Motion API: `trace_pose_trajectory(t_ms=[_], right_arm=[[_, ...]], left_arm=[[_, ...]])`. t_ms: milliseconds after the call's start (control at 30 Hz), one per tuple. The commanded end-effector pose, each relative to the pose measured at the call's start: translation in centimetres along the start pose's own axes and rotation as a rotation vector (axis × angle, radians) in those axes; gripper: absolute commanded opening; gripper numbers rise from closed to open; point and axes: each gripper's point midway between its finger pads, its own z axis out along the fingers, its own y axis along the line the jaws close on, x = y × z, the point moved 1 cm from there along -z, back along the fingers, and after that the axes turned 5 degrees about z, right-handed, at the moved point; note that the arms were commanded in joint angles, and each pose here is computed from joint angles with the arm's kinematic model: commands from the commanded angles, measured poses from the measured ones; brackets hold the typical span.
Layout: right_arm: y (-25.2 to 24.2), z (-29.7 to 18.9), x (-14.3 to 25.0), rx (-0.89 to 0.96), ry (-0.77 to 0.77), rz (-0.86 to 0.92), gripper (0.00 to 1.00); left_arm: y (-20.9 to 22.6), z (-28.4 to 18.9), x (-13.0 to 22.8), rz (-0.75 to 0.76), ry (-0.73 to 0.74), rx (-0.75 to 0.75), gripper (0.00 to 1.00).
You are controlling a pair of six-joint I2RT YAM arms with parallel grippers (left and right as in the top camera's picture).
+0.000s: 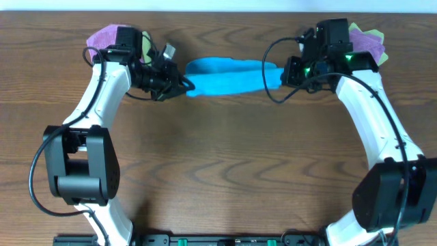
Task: Fold the cloth
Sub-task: 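Lay the stretched blue cloth flat on the table with both grippers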
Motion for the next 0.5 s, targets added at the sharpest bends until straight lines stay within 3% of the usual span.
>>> trace_pose_trajectory(t_ms=[0, 467], right_arm=[[-0.2, -0.6, 0.4, 0.005, 0.009, -0.058, 0.02], [-3.0, 1.0, 7.1, 0.013, 0.095, -0.054, 0.02]], left_arm=[[-0.2, -0.4, 0.6, 0.115, 0.022, -0.002, 0.06], [1.4, 1.3, 4.8, 0.151, 0.170, -0.177, 0.06]])
